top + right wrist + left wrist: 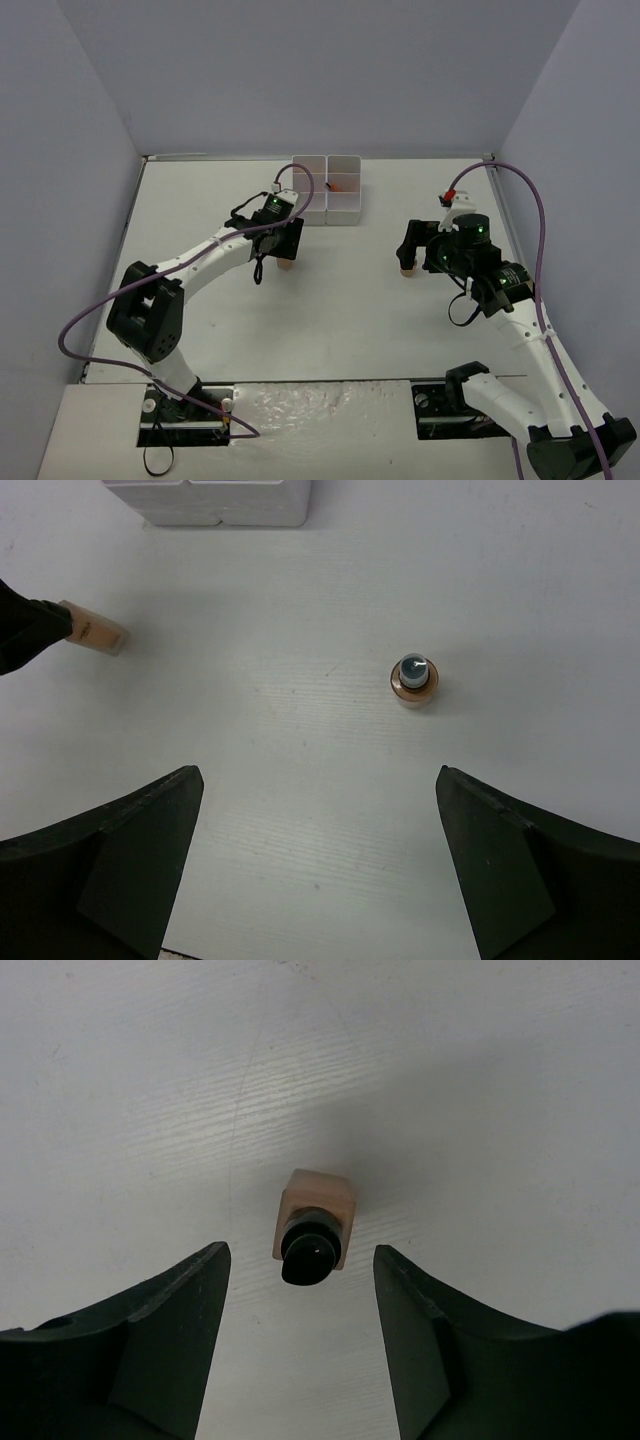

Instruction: Organize the makeup

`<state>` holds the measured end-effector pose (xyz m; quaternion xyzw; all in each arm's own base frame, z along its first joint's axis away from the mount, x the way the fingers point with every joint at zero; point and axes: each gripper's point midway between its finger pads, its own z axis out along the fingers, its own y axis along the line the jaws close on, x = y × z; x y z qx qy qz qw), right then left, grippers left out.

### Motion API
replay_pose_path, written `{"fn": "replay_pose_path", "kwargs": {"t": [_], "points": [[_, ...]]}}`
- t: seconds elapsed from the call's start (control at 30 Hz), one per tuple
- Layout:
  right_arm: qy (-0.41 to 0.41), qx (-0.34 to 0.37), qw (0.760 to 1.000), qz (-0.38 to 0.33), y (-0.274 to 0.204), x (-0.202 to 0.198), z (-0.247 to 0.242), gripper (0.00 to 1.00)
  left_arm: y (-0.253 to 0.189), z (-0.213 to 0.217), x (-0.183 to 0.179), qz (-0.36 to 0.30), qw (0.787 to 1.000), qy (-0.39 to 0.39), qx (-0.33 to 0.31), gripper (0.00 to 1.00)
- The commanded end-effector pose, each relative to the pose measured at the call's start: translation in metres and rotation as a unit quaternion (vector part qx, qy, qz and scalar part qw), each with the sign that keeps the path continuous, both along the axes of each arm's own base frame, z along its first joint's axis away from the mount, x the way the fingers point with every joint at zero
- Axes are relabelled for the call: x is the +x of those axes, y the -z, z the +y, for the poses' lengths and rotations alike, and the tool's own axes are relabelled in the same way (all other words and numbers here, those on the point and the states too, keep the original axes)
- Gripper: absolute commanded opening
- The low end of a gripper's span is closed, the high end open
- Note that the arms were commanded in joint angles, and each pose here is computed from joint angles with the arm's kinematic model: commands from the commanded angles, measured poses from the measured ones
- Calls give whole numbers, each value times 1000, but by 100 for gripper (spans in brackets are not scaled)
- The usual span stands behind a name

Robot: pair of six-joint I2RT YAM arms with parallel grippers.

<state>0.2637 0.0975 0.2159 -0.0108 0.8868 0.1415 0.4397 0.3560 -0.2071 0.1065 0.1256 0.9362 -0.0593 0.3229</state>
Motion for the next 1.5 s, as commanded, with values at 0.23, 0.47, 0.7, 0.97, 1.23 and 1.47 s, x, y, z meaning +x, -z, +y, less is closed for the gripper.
{"fn": "replay_pose_path", "kwargs": {"t": [0.23,0.47,0.7,0.97,1.23,1.47], "points": [[2,7,999,-32,-12,7,0,100,-21,-13,26,-32,999,-17,-16,45],[3,8,1000,-30,-11,7,0,100,-19,-14,26,-25,999,-16,-16,37],[3,8,1000,-28,-10,7,0,100,-19,-13,23,-19,1000,-16,-15,30],[3,8,1000,-25,-8,7,1,100,-27,-17,23,-20,999,-18,-27,0],[-1,7,1000,-27,-11,9,2,100,-83,-30,39,-61,994,-37,-80,0],[0,6,1000,-28,-11,9,1,100,-141,-43,69,-111,981,-72,-144,0]]}}
